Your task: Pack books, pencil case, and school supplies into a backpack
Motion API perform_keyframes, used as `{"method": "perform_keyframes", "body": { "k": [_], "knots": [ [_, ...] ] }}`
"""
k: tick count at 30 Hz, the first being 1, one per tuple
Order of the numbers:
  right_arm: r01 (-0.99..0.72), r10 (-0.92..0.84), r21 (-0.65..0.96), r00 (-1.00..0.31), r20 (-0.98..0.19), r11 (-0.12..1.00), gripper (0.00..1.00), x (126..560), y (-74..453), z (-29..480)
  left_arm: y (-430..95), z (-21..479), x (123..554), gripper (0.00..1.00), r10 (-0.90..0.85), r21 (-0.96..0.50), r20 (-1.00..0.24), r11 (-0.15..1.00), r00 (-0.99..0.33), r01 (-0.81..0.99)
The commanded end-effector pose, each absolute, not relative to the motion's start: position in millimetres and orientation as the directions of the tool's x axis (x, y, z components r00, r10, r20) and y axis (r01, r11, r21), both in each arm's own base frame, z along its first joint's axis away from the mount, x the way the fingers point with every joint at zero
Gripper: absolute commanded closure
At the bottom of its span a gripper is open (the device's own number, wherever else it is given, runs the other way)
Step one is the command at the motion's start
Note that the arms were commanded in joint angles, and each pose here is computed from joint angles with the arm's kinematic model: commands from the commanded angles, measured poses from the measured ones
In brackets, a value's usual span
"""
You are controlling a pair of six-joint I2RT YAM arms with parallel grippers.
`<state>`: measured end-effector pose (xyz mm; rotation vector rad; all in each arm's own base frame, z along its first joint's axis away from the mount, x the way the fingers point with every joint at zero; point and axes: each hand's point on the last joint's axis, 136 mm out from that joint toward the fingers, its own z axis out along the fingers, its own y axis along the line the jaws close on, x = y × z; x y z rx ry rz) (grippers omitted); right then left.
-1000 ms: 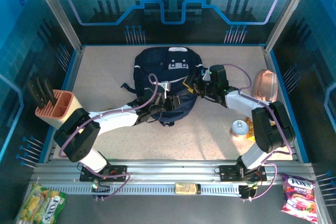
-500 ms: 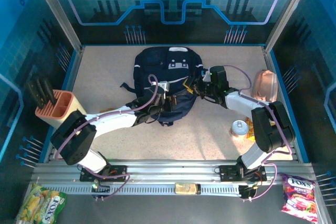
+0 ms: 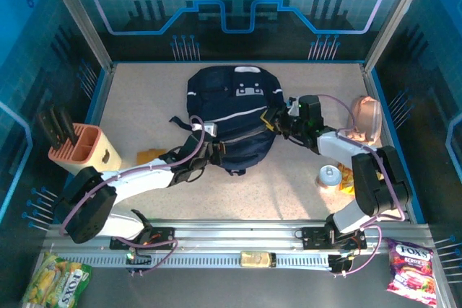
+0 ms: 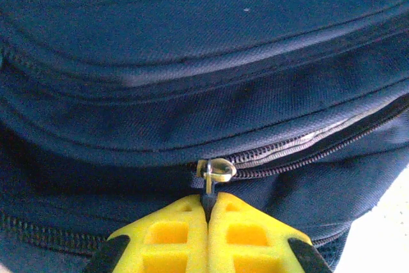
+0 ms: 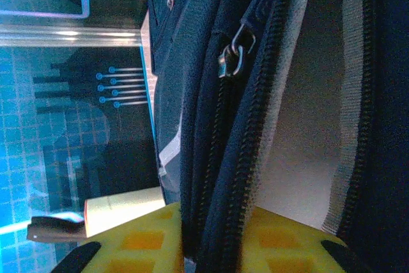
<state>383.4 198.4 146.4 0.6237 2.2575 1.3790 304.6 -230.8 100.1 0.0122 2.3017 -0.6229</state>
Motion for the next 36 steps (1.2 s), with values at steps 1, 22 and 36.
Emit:
{"method": "perform_keyframes", "body": {
  "k": [1, 22, 36],
  "knots": [
    [0.111, 0.639, 0.891, -0.735, -0.224, 0.440, 0.73, 393, 174, 168, -261, 137, 319, 1.00, -0.114, -0.442, -0.733, 0.830, -0.671, 0.341],
    [0.291, 0.721, 0.851, -0.679, -0.138, 0.437, 0.52, 373, 204, 139, -340, 141, 319, 1.00, 0.021, -0.450, -0.739, 0.729, -0.673, 0.516],
    [0.233, 0.718, 0.862, -0.668, -0.193, 0.449, 0.84, 386, 182, 153, -279, 114, 312, 1.00, 0.040, -0.372, -0.704, 0.829, -0.709, 0.417]
  ]
}}
